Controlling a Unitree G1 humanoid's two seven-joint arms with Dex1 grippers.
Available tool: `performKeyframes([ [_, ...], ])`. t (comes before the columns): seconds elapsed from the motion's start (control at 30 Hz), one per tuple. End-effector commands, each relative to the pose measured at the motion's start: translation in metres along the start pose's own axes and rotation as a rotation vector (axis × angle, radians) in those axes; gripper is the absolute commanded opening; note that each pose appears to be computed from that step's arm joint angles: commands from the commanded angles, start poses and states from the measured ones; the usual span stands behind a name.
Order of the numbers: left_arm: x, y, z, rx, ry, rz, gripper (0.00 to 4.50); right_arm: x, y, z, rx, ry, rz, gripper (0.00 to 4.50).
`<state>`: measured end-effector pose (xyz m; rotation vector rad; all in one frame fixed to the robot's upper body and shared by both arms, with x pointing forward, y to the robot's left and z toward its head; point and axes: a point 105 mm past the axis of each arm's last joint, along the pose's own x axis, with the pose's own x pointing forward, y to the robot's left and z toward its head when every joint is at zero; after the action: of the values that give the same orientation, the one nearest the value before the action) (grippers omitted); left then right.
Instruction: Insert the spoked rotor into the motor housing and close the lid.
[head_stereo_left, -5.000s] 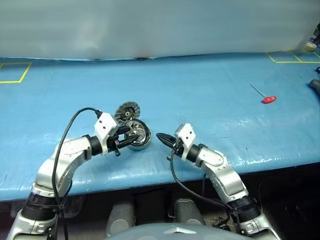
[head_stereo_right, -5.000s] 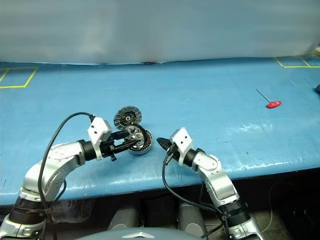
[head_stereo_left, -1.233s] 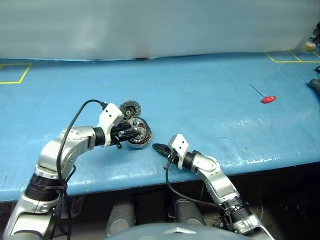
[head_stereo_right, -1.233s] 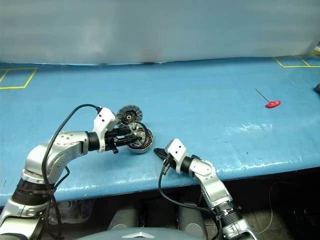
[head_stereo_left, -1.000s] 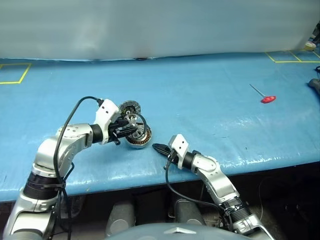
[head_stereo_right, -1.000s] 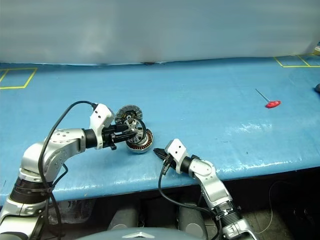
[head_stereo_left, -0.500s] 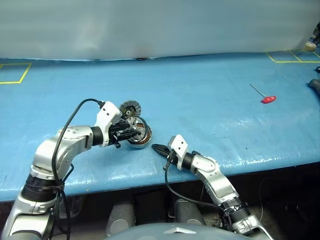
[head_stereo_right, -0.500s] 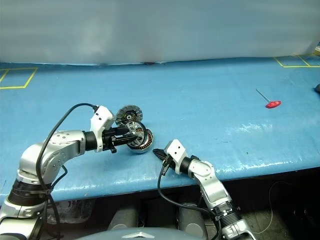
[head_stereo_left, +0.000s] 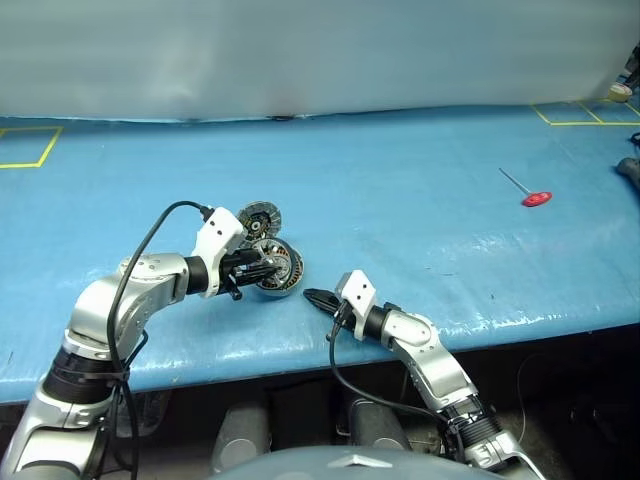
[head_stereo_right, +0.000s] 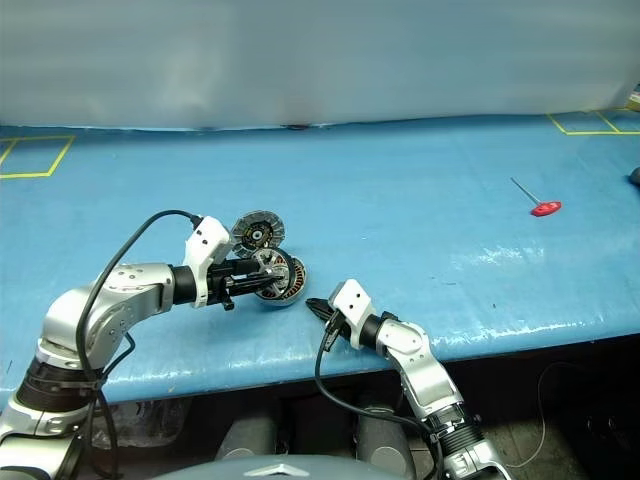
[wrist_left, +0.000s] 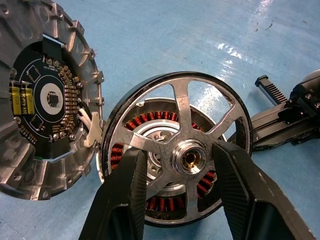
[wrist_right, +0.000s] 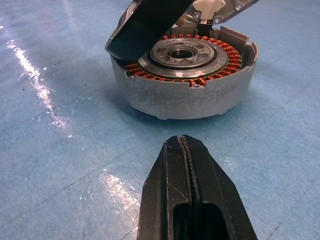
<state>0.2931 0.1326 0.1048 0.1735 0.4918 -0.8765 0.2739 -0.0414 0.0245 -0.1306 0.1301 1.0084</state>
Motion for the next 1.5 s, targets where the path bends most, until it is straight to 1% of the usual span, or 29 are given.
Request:
performKeyframes([
  [0.03, -0.003, 0.004, 0.000, 0.016, 0.007, 0.023, 1.85, 0.001, 0.002, 0.008, -0.012, -0.030, 0.002, 0.00],
  [0.23, -0.004, 0.004, 0.000, 0.017, 0.011, 0.023, 1.85, 0.003, 0.002, 0.009, -0.013, -0.033, 0.003, 0.00],
  [0.3, -0.003, 0.004, 0.001, 0.017, 0.010, 0.021, 2.47, 0.003, 0.002, 0.009, -0.013, -0.033, 0.002, 0.00],
  [0.33, -0.003, 0.004, 0.001, 0.017, 0.009, 0.020, 2.68, 0.003, 0.002, 0.009, -0.013, -0.033, 0.002, 0.00],
  [0.5, -0.001, 0.003, 0.003, 0.022, 0.004, 0.017, 4.34, 0.003, 0.002, 0.009, -0.012, -0.033, 0.000, 0.00],
  [0.53, -0.001, 0.003, 0.004, 0.023, 0.004, 0.016, 4.46, 0.002, 0.002, 0.009, -0.012, -0.033, -0.001, 0.00],
  [0.97, -0.005, 0.001, 0.014, 0.037, -0.042, 0.006, 4.46, 0.001, 0.001, 0.008, -0.013, -0.028, -0.001, 0.00],
  [1.1, -0.012, -0.009, 0.039, 0.056, -0.182, -0.029, 4.46, 0.002, 0.001, 0.009, -0.014, -0.031, 0.000, 0.00],
  [1.17, -0.017, -0.015, 0.045, 0.066, -0.239, -0.044, 4.46, 0.001, 0.001, 0.009, -0.013, -0.031, -0.002, 0.00],
  [1.33, -0.023, -0.023, 0.044, 0.082, -0.318, -0.035, 4.46, -0.001, 0.000, 0.008, -0.011, -0.028, -0.009, 0.00],
  [1.43, -0.028, -0.024, 0.041, 0.089, -0.409, 0.035, 4.46, -0.005, -0.003, 0.008, -0.003, -0.023, -0.030, 0.00],
  [1.5, -0.029, -0.024, 0.038, 0.089, -0.439, 0.088, 4.46, -0.010, -0.007, 0.009, 0.011, -0.024, -0.059, 0.00],
])
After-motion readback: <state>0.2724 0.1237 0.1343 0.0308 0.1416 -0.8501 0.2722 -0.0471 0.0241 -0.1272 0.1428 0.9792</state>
